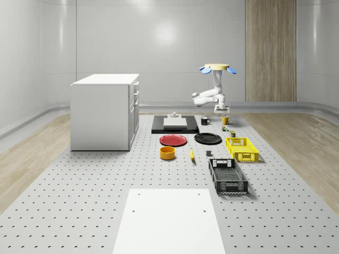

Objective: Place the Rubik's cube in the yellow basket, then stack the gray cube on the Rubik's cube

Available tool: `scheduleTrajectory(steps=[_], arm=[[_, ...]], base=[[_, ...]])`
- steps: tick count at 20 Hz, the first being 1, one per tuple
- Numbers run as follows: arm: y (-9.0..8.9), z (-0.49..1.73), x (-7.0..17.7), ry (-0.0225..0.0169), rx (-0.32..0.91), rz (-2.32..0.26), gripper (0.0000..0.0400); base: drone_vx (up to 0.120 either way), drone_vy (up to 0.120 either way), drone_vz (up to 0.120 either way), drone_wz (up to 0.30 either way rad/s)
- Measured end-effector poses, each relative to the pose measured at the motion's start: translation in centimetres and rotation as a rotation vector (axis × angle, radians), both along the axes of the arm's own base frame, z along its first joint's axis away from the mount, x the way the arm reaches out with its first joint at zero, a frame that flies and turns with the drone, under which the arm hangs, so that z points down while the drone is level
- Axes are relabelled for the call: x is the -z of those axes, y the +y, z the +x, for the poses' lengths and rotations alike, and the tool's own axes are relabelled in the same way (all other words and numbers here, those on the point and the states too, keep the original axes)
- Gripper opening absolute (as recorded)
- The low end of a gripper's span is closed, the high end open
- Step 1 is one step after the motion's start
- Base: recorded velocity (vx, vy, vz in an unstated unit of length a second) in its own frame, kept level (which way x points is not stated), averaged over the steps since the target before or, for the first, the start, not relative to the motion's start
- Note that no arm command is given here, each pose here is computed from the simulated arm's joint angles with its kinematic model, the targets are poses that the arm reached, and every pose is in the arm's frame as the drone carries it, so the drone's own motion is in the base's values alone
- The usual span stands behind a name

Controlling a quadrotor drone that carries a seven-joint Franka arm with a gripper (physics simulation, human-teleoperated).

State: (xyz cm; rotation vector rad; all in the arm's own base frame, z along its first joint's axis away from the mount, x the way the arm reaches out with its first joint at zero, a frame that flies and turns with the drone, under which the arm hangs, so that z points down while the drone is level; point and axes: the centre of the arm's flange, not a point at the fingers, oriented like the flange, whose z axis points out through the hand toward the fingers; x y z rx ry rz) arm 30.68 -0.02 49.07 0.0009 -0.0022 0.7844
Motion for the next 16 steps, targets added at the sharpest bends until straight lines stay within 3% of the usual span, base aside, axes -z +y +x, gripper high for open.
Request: scheduleTrajectory(steps=[7, 12, 16], arm=[[0.0, 0.0, 0.0, 0.0, 0.0, 0.0, 0.04], [0.0, 0.0, 0.0, 0.0001, 0.0, 0.0, 0.04], [0.0, 0.0, -0.4, 0.0001, 0.0, 0.0, 0.04]], base=[[0.12, 0.0, -0.12, 0.0], [0.008, 0.056, -0.12, 0.0], [0.0, 0.0, 0.0, 0.0]])
